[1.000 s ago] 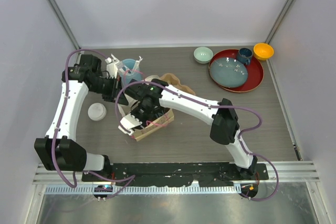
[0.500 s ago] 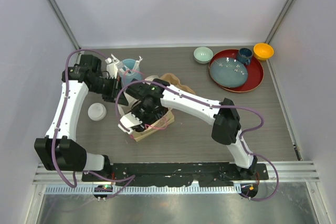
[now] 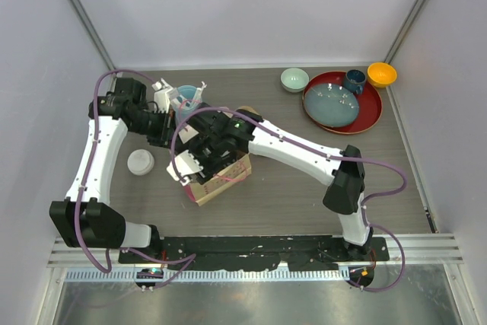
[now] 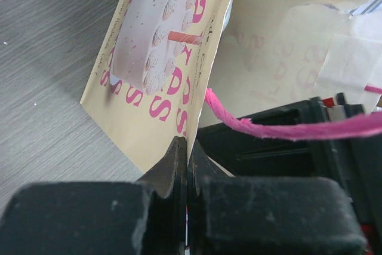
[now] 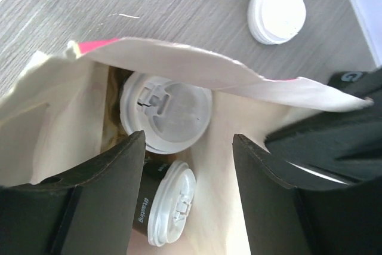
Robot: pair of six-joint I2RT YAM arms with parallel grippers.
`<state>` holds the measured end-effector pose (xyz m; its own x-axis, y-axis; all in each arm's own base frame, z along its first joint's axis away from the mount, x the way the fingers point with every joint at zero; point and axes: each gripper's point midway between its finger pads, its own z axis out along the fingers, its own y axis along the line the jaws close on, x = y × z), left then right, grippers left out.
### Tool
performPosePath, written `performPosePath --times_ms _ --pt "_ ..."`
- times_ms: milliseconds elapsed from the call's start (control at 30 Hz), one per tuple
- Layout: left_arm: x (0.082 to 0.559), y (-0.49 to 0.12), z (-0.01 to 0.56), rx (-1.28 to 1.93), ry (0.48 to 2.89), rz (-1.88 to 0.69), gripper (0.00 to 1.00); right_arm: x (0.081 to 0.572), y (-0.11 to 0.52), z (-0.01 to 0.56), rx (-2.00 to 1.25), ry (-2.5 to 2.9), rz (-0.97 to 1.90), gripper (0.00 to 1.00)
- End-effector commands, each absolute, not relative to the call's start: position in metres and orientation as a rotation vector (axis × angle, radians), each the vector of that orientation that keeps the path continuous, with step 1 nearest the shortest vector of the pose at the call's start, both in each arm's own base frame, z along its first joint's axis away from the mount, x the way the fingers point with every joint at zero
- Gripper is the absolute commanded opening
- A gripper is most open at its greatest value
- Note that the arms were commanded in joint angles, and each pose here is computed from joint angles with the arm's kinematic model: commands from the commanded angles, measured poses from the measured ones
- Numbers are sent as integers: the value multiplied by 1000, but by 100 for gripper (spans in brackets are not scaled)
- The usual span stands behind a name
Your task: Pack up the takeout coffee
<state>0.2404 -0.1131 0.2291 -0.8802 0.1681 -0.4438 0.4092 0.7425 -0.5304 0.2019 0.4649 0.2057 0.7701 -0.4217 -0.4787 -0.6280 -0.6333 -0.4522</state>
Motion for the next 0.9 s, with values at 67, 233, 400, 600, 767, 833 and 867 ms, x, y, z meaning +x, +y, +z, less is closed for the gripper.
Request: performPosePath --times_ms 67,233,400,600,767,833,867 --pt "246 -111 234 489 2544 -872 0 212 465 265 -2159 788 359 66" --pt "246 -111 232 491 2552 -880 0 214 459 269 -2138 796 328 93" --pt "247 -111 234 499 2544 -871 0 214 453 277 -2112 810 323 93" --pt "248 -107 232 509 2549 -834 0 214 447 292 -2036 824 404 93" --pt "248 -107 235 516 2536 -833 0 217 439 314 -1927 832 488 93" --pt "248 -107 235 518 2535 -832 0 214 436 325 -1879 821 525 93" --pt "248 -107 235 517 2538 -833 0 214 435 327 -1866 818 529 93"
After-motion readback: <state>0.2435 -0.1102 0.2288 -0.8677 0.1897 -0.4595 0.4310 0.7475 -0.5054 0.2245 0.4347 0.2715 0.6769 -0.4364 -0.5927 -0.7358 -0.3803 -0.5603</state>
